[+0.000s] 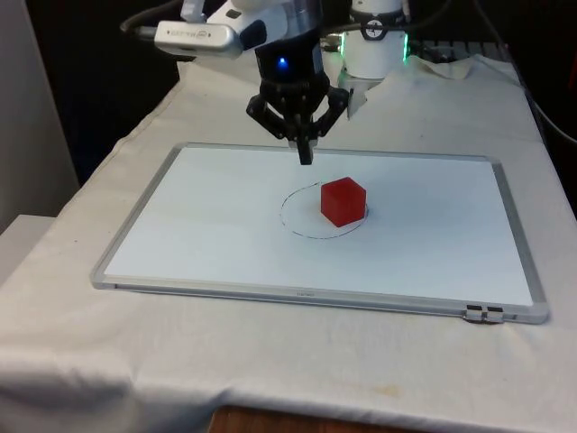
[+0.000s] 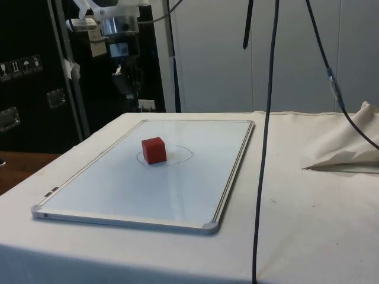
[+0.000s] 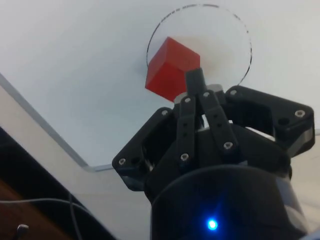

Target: Push the cube into the marked area.

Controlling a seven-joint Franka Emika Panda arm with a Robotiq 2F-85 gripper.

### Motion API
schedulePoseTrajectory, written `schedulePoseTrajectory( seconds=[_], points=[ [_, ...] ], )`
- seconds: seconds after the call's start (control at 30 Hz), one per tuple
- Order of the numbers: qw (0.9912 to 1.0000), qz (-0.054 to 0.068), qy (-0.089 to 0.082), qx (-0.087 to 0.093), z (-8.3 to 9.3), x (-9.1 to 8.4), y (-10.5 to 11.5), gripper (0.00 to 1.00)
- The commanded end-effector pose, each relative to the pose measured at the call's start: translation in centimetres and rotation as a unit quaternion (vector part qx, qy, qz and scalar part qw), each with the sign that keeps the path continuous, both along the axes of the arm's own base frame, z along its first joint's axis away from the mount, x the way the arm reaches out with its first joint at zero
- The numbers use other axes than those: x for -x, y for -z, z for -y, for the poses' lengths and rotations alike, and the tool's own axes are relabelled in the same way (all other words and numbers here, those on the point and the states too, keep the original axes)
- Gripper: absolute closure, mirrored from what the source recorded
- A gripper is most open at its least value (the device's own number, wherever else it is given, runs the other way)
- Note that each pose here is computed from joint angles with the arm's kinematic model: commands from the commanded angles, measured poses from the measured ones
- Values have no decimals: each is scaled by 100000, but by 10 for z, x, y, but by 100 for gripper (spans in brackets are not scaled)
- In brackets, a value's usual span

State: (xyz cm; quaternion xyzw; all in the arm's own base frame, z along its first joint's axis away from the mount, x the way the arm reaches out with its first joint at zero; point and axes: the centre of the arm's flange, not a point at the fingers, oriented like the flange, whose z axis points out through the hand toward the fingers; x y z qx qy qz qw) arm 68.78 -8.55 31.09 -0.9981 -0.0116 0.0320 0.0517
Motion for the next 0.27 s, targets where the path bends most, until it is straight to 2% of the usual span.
schedulePoseTrajectory(
  seconds=[0.0, 0.03, 0.13, 0.2, 0.23],
  points=[
    [100000, 0, 0, 0, 0, 0, 0, 100],
    [99985, 1356, -184, 1032, -4, -2, -1, 100],
    [99947, 2475, -684, 2019, -9, -4, 0, 100],
    [99922, 2951, -874, 2469, -12, -5, -1, 100],
    [99957, 2088, -868, 1842, -9, -5, 1, 100]
  ],
)
